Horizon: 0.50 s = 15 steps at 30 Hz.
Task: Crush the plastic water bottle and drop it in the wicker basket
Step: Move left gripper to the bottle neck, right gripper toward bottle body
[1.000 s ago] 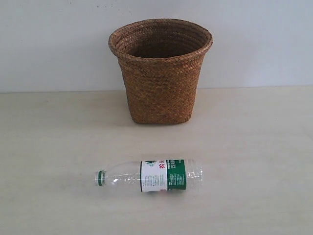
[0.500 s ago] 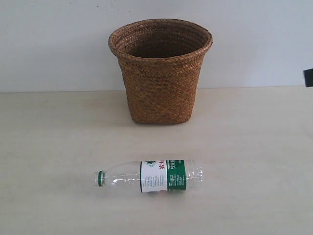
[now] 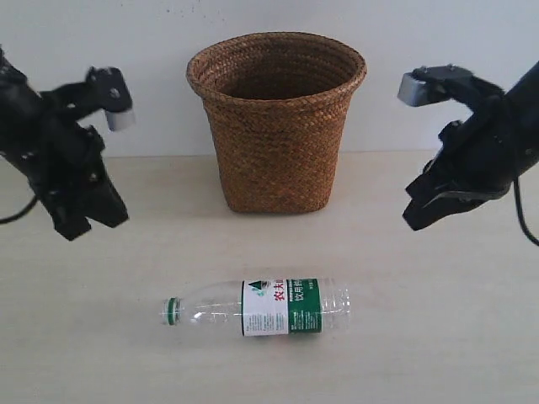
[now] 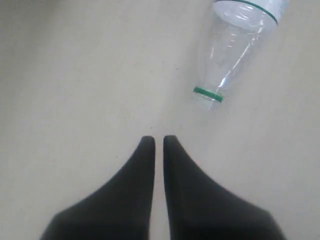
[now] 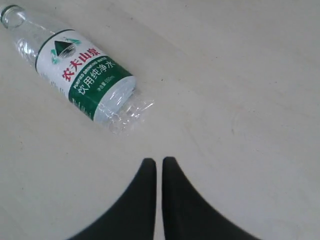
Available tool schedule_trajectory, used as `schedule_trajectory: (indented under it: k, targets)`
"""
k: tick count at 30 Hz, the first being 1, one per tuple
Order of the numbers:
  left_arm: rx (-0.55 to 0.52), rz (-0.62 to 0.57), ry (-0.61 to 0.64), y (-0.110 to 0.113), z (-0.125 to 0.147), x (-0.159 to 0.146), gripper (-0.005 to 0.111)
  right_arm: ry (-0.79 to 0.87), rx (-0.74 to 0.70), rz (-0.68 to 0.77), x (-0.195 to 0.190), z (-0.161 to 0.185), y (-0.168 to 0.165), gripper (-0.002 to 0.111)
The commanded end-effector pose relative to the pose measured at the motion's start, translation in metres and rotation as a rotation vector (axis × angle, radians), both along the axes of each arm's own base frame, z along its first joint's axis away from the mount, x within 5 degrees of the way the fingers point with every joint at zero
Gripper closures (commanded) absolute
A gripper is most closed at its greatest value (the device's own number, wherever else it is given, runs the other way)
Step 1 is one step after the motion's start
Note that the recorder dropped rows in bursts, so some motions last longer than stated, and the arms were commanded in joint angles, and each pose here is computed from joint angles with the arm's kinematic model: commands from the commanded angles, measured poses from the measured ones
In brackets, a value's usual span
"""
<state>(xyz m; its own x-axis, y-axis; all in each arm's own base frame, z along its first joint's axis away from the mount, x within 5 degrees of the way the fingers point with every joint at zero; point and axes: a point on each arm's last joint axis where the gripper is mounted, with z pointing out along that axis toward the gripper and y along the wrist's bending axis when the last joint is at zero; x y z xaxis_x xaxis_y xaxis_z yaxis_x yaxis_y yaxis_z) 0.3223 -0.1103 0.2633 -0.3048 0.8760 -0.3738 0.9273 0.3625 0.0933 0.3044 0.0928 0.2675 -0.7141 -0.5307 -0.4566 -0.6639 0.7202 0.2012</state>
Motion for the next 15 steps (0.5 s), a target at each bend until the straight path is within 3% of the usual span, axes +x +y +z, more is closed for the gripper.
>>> schedule_trajectory:
  k: [1,4,5,9,15]
  targets:
    - [0.057,-0.231,0.028,-0.027,-0.027,0.001,0.077,0.046,-0.006,0.054,0.012,-0.018,0.015,0.108]
    - [0.076,-0.304,0.049,-0.037,-0.043,0.003,0.04,0.051,-0.011,0.067,0.021,-0.027,0.024,0.108]
    - [0.07,-0.302,0.059,-0.039,-0.048,0.004,0.035,0.05,-0.013,0.067,0.023,-0.03,0.026,0.108]
    - [0.023,-0.305,0.112,-0.047,-0.064,0.007,0.035,0.041,-0.019,0.081,0.027,-0.043,0.04,0.108]
    - [0.037,-0.326,0.145,-0.049,-0.086,0.012,0.035,0.024,-0.038,0.115,0.028,-0.055,0.056,0.108]
